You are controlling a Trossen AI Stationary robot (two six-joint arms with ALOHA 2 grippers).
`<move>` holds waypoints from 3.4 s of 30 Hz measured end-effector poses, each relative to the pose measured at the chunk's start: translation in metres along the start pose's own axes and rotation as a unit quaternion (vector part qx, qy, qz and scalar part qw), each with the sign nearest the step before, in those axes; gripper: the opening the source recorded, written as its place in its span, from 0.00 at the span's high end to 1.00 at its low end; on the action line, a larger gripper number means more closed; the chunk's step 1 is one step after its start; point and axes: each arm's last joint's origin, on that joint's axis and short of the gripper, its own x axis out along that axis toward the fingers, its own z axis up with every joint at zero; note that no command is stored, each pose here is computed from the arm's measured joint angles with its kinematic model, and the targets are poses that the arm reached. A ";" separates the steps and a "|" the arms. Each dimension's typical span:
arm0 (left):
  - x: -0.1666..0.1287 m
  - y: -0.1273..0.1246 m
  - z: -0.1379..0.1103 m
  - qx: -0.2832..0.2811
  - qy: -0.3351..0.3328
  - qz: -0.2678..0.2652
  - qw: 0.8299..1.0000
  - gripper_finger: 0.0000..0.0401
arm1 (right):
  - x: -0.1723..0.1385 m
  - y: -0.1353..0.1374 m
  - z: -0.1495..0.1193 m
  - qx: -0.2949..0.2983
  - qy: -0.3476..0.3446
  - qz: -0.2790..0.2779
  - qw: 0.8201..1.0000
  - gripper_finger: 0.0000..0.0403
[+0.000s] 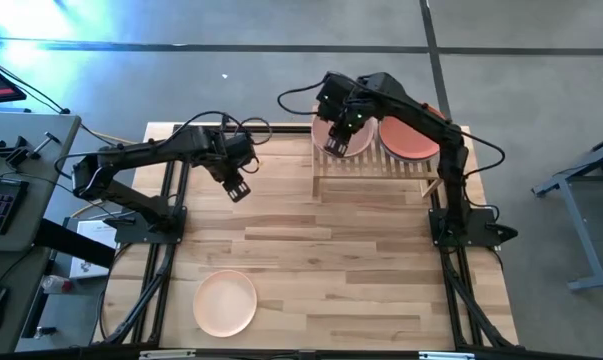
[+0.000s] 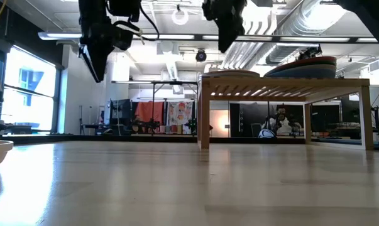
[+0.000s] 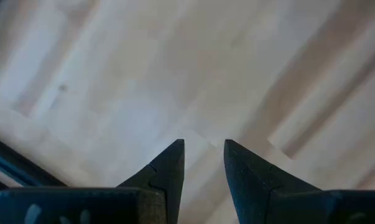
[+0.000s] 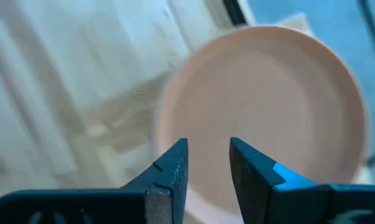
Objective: Place and stack plates onto a shelf
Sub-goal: Stack the light orange plate on top of the brown plate on the shelf
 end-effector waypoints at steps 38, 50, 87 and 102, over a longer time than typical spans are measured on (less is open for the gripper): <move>0.028 -0.134 -0.127 0.197 0.083 -0.098 0.972 0.75 | -0.037 0.142 -0.031 -0.039 -0.001 0.116 0.992 0.77; 0.035 -0.167 -0.155 0.196 0.047 -0.099 0.975 0.75 | -0.040 0.154 -0.035 -0.056 -0.001 0.122 0.991 0.77; 0.104 -0.196 -0.168 0.195 0.099 0.026 0.975 0.75 | -0.041 0.158 -0.037 -0.062 0.000 0.127 0.990 0.77; 0.104 -0.197 -0.168 0.204 0.100 0.019 0.974 0.98 | -0.041 0.158 -0.037 -0.061 0.000 0.127 0.990 0.77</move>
